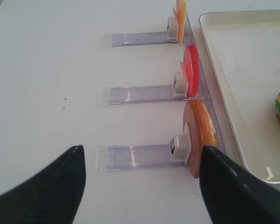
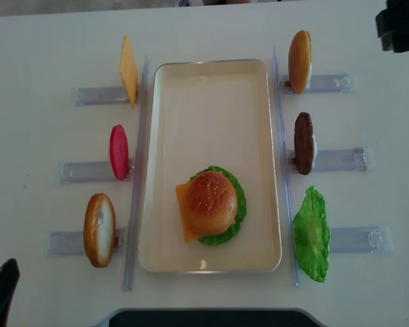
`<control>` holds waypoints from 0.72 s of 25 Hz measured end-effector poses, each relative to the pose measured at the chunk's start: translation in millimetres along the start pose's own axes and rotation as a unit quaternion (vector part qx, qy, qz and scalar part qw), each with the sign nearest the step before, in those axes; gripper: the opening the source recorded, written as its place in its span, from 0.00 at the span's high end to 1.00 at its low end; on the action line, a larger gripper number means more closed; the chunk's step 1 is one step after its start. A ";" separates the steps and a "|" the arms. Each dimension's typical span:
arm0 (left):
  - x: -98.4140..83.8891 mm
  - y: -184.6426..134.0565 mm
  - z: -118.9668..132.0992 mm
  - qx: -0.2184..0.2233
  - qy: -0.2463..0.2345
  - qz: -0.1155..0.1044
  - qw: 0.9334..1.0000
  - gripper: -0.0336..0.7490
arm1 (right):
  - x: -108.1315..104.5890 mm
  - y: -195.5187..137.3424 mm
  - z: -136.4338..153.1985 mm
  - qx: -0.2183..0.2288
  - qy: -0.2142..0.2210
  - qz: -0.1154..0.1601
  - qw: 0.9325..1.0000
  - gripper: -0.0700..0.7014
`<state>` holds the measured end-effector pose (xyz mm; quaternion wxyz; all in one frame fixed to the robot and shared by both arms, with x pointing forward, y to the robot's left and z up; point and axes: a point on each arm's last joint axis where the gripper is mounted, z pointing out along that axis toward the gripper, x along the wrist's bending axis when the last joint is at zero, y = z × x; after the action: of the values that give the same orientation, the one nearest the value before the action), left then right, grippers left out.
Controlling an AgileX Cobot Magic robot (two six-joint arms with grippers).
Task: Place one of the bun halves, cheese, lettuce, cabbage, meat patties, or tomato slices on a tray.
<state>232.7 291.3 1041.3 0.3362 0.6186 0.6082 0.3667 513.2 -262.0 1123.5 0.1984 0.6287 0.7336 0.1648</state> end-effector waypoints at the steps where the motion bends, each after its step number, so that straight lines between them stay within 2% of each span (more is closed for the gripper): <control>1: 0.0 0.0 0.0 0.000 0.000 0.000 1.000 0.22 | -8.5 -0.4 -2.6 -0.006 -0.006 0.013 1.000 0.14; 5: 0.0 0.0 0.0 0.000 0.000 0.000 1.000 0.22 | -37.0 -4.6 -12.4 -0.023 -0.025 0.057 0.998 0.14; 8: 0.0 0.0 0.0 0.000 0.000 0.000 1.000 0.22 | -50.0 -7.9 -17.9 -0.030 -0.039 0.077 0.996 0.14; 13: 0.0 0.0 0.0 0.000 0.000 0.000 1.000 0.22 | -52.1 -10.6 -30.9 -0.052 -0.043 0.078 0.995 0.14; 18: 0.0 0.0 0.0 0.000 0.000 0.000 1.000 0.22 | -49.7 -19.3 -61.1 -0.097 -0.047 0.080 0.991 0.14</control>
<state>232.7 291.3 1041.3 0.3362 0.6186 0.6082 0.3667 472.6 -313.6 1171.1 0.2785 0.6702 0.6516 0.2209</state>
